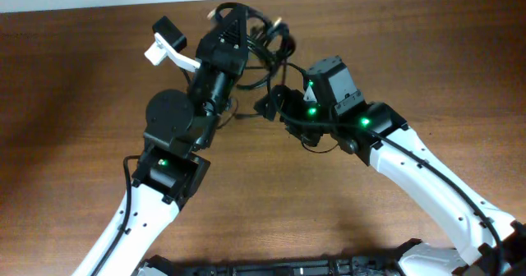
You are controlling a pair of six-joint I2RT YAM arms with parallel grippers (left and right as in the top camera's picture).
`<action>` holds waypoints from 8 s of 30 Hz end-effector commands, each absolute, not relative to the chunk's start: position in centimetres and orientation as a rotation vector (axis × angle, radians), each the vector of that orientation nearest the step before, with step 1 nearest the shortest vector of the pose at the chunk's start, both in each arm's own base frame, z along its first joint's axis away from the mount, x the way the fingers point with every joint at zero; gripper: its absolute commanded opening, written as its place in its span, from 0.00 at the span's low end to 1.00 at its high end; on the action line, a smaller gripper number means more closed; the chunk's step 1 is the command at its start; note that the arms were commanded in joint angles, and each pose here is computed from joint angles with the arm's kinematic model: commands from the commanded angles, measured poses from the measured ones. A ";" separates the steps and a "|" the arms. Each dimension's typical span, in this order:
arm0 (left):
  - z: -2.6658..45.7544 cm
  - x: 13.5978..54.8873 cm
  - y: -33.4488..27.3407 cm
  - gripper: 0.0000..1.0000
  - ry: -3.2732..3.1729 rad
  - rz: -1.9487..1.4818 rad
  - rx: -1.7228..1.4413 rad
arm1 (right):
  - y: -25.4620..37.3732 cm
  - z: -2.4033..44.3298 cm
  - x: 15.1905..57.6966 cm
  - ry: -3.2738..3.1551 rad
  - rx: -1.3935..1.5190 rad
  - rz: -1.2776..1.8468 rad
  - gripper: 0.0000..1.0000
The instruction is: Untangle cables
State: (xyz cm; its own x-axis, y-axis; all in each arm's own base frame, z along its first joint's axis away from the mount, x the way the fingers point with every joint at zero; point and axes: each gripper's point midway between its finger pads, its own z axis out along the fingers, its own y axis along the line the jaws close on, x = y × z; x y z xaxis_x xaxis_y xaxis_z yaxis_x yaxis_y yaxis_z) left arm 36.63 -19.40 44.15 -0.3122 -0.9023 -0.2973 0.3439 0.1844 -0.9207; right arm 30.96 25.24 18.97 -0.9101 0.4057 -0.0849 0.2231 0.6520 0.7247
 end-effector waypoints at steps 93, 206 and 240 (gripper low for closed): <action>36.0 36.1 -14.5 0.00 1.835 -1.128 -0.004 | 24.4 20.9 33.0 2.249 -0.621 1.240 0.99; 20.8 32.1 -16.0 0.99 2.164 -0.687 0.846 | 19.3 8.6 42.0 2.460 -0.612 0.073 0.63; 20.5 31.7 -16.0 0.99 2.249 -0.753 0.720 | 19.2 15.5 40.0 2.401 -0.515 0.325 0.04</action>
